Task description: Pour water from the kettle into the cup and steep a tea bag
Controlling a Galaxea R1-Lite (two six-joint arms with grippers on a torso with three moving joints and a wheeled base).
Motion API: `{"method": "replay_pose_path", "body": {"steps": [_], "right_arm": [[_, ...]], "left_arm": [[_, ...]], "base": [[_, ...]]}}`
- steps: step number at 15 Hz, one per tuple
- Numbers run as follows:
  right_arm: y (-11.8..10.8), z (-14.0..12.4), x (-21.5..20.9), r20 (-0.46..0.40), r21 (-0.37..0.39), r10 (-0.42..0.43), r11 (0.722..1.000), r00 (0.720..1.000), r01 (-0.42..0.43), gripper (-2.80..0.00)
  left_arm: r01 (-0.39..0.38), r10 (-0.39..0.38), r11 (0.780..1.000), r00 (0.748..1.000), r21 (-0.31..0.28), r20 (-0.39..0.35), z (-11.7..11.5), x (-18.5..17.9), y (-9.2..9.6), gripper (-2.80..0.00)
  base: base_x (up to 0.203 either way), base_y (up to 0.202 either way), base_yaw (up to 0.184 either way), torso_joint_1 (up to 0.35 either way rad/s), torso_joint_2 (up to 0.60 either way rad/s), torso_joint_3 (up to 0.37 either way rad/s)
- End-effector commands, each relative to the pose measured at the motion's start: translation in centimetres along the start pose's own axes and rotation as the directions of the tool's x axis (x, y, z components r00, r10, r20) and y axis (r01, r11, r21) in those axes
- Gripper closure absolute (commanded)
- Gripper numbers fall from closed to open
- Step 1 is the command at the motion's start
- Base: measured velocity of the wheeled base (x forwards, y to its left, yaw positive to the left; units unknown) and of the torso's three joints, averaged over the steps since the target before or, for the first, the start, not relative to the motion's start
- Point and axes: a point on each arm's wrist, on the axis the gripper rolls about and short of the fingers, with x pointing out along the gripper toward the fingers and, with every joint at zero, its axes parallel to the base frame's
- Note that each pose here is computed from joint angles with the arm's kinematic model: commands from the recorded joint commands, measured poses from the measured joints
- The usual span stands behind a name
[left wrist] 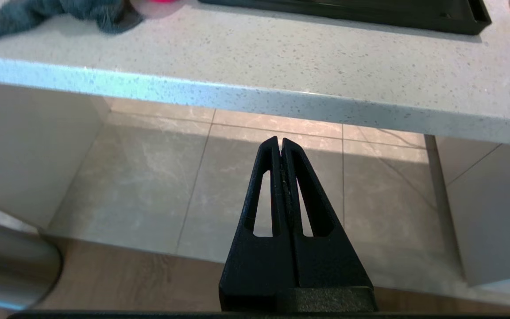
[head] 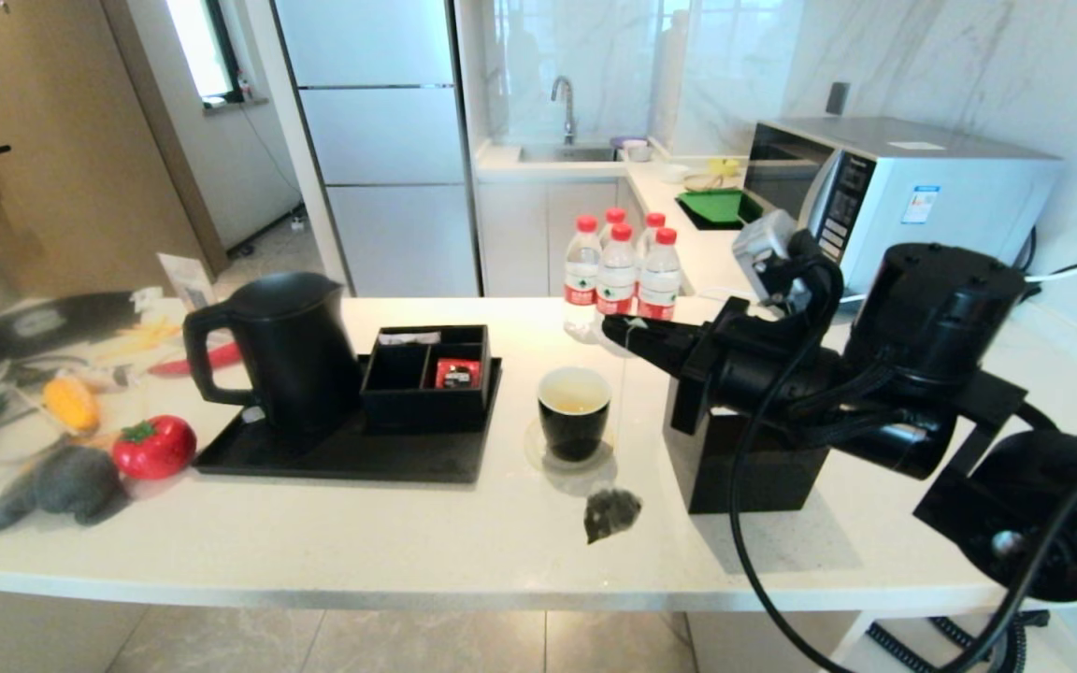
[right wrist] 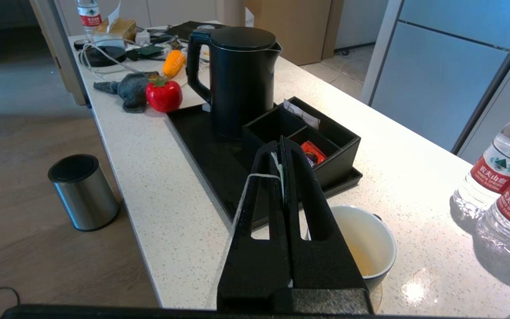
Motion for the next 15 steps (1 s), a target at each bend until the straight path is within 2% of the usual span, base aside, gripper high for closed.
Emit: {"method": "replay_pose_path", "body": {"steps": [1, 6, 9, 12, 13, 15], "right_arm": [[0.02, 0.02, 0.01, 0.005, -0.002, 0.003, 1.000, 1.000, -0.003, 0.00], [-0.01, -0.27, 0.10, -0.003, 0.001, 0.003, 1.000, 1.000, -0.003, 0.00], [-0.11, -0.35, 0.22, -0.003, 0.002, 0.002, 1.000, 1.000, -0.002, 0.00], [-0.20, -0.27, 0.24, 0.000, 0.002, 0.000, 1.000, 1.000, 0.000, 0.00], [-0.23, -0.20, 0.25, 0.003, 0.001, 0.000, 1.000, 1.000, 0.000, 0.00], [-0.24, -0.18, 0.26, 0.004, 0.001, 0.000, 1.000, 1.000, 0.000, 0.00]], "left_arm": [[0.013, -0.013, 1.000, 1.000, 0.020, 0.004, -0.17, -0.11, -0.02, 0.00], [0.072, -0.074, 0.983, 0.997, 0.171, 0.005, -0.15, -0.11, -0.16, 0.00], [0.078, -0.080, 0.983, 0.997, 0.167, 0.006, -0.13, -0.12, -0.16, 0.00], [0.193, -0.201, 0.962, 0.979, 0.195, 0.023, -0.19, -0.31, -0.11, 0.00], [0.189, -0.199, 0.964, 0.979, 0.186, 0.037, -0.22, -0.41, -0.09, 0.00], [0.166, -0.176, 0.978, 0.981, 0.125, 0.078, -0.35, -0.71, -0.02, 0.00]], "base": [[0.000, 0.000, 0.000, 0.000, 0.00, 0.000], [0.000, 0.000, 0.000, 0.000, 0.00, 0.000], [0.000, 0.000, 0.000, 0.000, 0.00, 0.000], [0.000, 0.000, 0.000, 0.000, 0.00, 0.000], [0.000, 0.000, 0.000, 0.000, 0.00, 0.000], [0.000, 0.000, 0.000, 0.000, 0.00, 0.000]]}}
